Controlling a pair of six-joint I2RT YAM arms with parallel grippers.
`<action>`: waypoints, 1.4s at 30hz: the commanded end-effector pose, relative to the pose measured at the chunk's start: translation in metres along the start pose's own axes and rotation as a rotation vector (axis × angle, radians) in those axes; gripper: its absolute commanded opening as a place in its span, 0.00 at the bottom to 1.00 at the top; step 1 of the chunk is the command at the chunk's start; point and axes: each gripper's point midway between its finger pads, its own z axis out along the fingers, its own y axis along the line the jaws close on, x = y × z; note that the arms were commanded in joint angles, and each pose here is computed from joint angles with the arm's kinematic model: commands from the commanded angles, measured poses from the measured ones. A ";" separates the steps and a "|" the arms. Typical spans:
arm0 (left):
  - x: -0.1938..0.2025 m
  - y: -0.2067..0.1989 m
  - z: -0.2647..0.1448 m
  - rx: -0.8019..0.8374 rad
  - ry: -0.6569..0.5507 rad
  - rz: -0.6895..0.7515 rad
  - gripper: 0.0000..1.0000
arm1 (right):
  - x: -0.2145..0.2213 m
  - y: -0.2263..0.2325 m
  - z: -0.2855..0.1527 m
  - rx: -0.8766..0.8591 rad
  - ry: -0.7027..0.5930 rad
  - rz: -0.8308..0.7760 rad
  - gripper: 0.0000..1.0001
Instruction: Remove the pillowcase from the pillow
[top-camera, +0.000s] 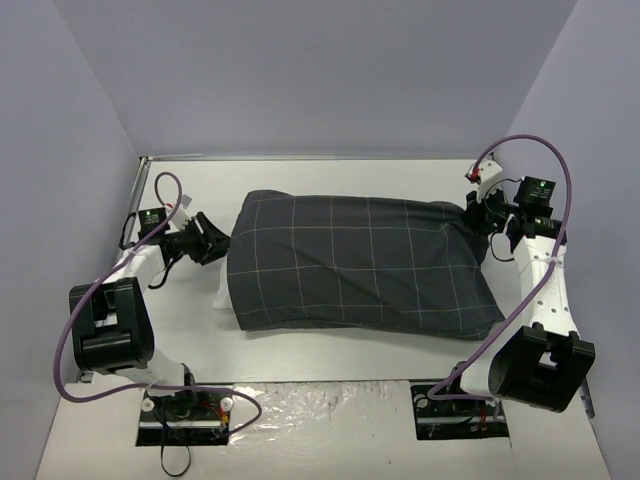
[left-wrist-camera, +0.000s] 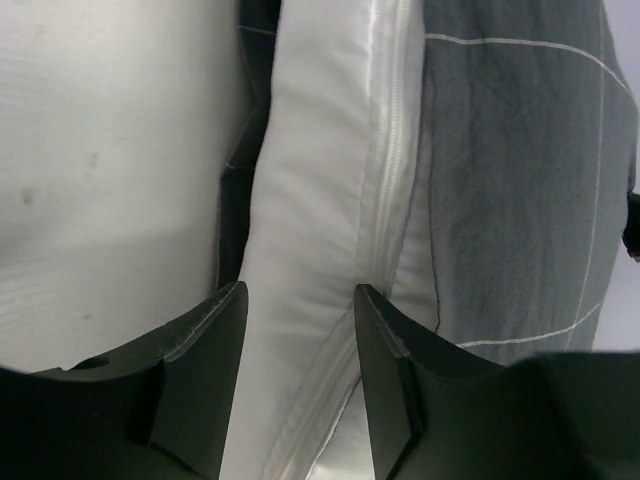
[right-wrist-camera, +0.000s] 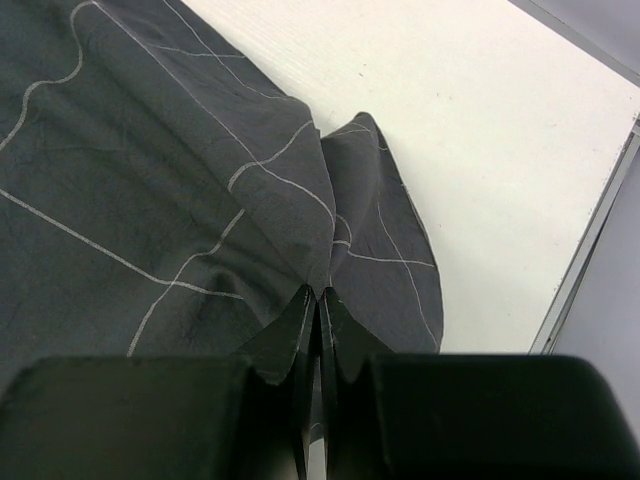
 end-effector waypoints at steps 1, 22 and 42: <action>-0.001 -0.030 -0.001 0.117 0.017 0.071 0.46 | -0.004 -0.002 0.001 -0.006 -0.022 0.000 0.00; -0.018 -0.052 -0.012 0.174 -0.052 0.113 0.50 | -0.002 0.001 0.002 -0.018 -0.023 0.007 0.00; 0.007 -0.055 0.014 0.247 0.065 0.064 0.56 | -0.006 0.003 0.001 -0.030 -0.038 0.014 0.00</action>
